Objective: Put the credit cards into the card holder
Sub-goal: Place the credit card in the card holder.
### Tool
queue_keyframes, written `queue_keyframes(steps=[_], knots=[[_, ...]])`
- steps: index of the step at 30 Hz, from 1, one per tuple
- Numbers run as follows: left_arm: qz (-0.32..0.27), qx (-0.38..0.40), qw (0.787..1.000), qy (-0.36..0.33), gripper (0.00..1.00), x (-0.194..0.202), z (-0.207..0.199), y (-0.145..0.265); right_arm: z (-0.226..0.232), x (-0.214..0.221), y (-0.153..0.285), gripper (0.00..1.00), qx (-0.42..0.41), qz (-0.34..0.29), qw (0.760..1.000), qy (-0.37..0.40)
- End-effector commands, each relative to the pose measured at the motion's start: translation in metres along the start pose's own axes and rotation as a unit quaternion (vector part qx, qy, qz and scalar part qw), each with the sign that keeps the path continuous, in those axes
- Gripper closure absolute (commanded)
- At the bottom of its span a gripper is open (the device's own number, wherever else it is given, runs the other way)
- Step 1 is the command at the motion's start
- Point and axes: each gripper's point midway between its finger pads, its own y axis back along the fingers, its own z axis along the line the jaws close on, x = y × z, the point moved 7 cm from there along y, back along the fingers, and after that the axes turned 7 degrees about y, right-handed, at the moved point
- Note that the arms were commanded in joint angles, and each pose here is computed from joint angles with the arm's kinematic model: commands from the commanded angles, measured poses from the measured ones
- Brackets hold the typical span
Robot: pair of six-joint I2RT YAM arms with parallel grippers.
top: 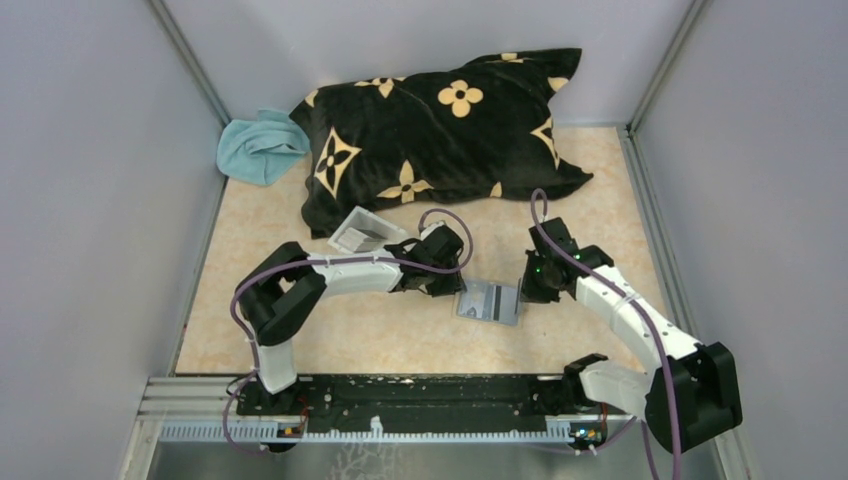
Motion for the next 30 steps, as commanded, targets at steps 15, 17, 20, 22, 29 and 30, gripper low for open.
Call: queue_keyframes(steps=[15, 17, 20, 22, 29, 30], knots=[[0.032, -0.171, 0.984, -0.021, 0.62, 0.019, 0.077, -0.002, -0.006, 0.011, -0.002, 1.0, 0.017, -0.022, 0.999, -0.044], [0.032, -0.175, 0.984, -0.021, 0.62, 0.018, 0.081, -0.001, -0.003, 0.011, -0.004, 1.0, 0.002, -0.024, 0.999, -0.042], [0.035, -0.178, 0.983, -0.019, 0.62, 0.017, 0.087, 0.0, 0.0, 0.012, -0.006, 1.0, -0.006, -0.024, 0.999, -0.038], [0.036, -0.177, 0.983, -0.018, 0.62, 0.016, 0.089, 0.001, -0.001, 0.014, -0.008, 1.0, -0.008, -0.024, 0.999, -0.037], [0.036, -0.172, 0.984, -0.022, 0.63, 0.015, 0.091, 0.003, -0.002, 0.019, -0.01, 1.0, 0.013, -0.027, 0.999, -0.041], [0.036, -0.171, 0.984, -0.023, 0.63, 0.015, 0.09, 0.003, -0.002, 0.019, -0.009, 1.0, 0.017, -0.029, 0.999, -0.041]])
